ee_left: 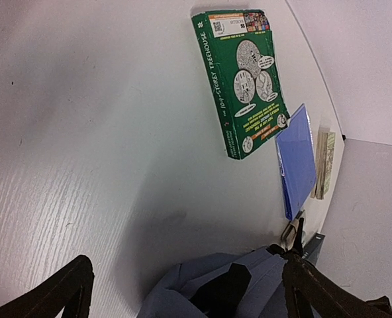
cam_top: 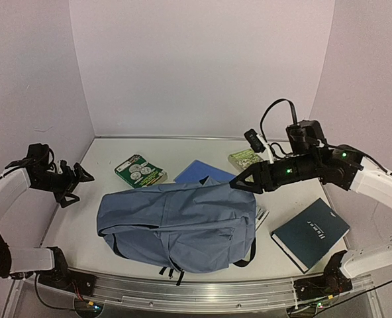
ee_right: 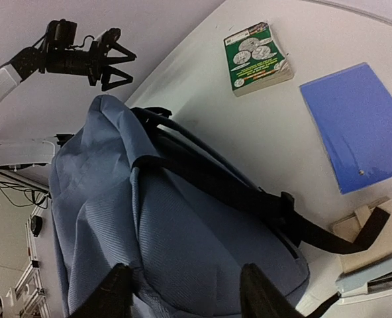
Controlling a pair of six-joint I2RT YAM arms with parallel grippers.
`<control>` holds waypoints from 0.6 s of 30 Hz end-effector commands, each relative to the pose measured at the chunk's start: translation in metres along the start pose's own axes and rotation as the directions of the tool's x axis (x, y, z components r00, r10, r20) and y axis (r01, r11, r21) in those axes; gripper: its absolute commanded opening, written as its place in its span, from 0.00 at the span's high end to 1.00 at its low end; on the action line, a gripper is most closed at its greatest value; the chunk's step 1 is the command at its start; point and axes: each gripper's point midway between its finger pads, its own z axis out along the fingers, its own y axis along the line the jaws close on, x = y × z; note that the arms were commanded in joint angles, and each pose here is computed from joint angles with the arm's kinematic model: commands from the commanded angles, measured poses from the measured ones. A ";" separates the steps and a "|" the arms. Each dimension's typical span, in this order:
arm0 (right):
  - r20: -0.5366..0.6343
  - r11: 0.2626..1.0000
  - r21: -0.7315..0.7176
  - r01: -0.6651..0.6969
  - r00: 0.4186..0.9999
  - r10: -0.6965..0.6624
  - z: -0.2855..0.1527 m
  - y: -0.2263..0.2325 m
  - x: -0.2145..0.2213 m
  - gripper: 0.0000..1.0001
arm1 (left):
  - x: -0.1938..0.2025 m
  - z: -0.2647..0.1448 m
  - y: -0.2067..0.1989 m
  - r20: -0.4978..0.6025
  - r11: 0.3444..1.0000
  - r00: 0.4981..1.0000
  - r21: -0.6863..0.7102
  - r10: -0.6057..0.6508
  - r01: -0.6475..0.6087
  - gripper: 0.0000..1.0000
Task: Pack the student bag
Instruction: Adjust the student bag at the center of the board.
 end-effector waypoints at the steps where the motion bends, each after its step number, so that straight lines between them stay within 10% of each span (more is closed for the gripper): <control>1: -0.005 0.999 -0.020 0.040 0.999 -0.040 -0.001 0.016 0.001 0.68 | 0.012 0.007 -0.001 -0.064 0.998 0.997 0.038 -0.052 0.055 0.01; 8: 0.142 0.999 0.031 0.039 0.989 -0.043 -0.019 0.020 -0.027 1.00 | 0.025 0.014 -0.003 -0.116 0.995 0.991 0.066 -0.070 0.078 0.02; 18: 0.523 0.972 0.107 0.209 0.820 -0.234 -0.022 0.051 -0.122 1.00 | 0.028 0.024 -0.031 -0.188 0.976 0.980 0.191 -0.072 0.108 0.02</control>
